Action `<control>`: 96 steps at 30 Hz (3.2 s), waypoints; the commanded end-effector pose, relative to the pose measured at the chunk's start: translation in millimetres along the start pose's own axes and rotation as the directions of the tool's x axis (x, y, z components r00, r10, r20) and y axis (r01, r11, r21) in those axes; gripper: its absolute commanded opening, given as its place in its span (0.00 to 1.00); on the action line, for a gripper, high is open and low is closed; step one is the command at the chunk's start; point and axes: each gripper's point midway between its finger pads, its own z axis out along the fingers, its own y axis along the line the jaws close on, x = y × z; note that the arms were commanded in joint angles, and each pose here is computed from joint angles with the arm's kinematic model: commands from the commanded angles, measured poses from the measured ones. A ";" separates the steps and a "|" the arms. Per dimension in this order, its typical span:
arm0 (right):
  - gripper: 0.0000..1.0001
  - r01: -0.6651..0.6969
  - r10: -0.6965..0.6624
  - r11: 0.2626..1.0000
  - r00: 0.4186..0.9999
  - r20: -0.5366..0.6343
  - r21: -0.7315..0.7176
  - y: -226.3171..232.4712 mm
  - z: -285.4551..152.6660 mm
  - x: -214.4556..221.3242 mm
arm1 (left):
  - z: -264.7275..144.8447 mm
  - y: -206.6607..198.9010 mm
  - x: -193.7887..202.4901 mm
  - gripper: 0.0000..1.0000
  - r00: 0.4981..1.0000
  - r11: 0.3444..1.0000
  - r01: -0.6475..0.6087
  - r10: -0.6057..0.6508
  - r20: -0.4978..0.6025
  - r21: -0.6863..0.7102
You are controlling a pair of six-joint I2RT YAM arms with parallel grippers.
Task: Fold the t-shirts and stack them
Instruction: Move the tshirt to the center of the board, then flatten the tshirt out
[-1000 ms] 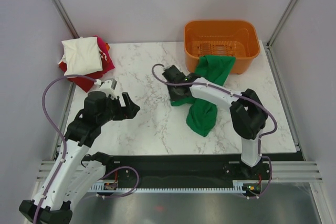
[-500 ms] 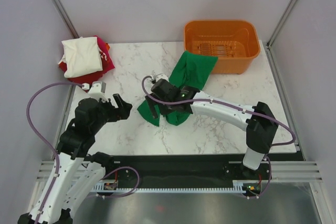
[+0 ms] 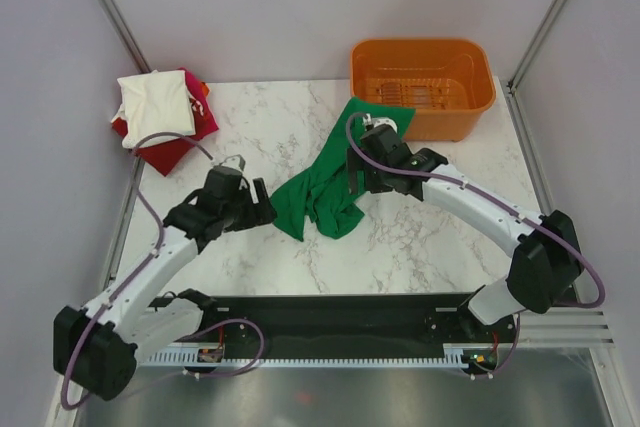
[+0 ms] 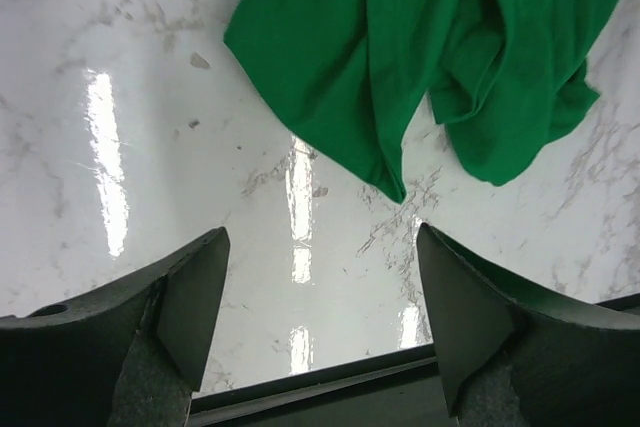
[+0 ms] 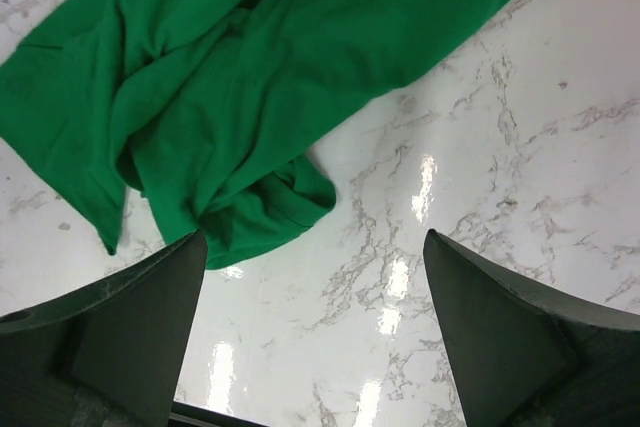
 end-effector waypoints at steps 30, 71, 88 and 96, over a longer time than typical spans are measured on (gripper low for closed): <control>0.97 -0.002 -0.019 0.965 0.997 -0.079 -0.263 0.6 16.4 34.9 | 56.0 -81.0 12.0 0.02 0.989 0.993 -0.119 0.120 -0.081 0.028; 0.78 0.117 -0.096 0.943 0.992 0.083 -0.310 126.8 75.1 -65.1 | -138.9 40.1 -57.9 0.02 0.923 0.986 0.012 0.052 0.380 -0.164; 0.56 0.202 -0.178 0.975 0.960 0.218 -0.095 185.2 215.4 -100.4 | -115.2 26.4 -57.2 0.02 0.925 0.994 -0.053 0.087 0.371 -0.100; 0.56 0.255 -0.244 0.967 0.942 0.229 -0.021 185.4 242.9 -79.2 | -115.3 25.0 -57.2 0.02 0.923 0.994 -0.057 0.087 0.375 -0.090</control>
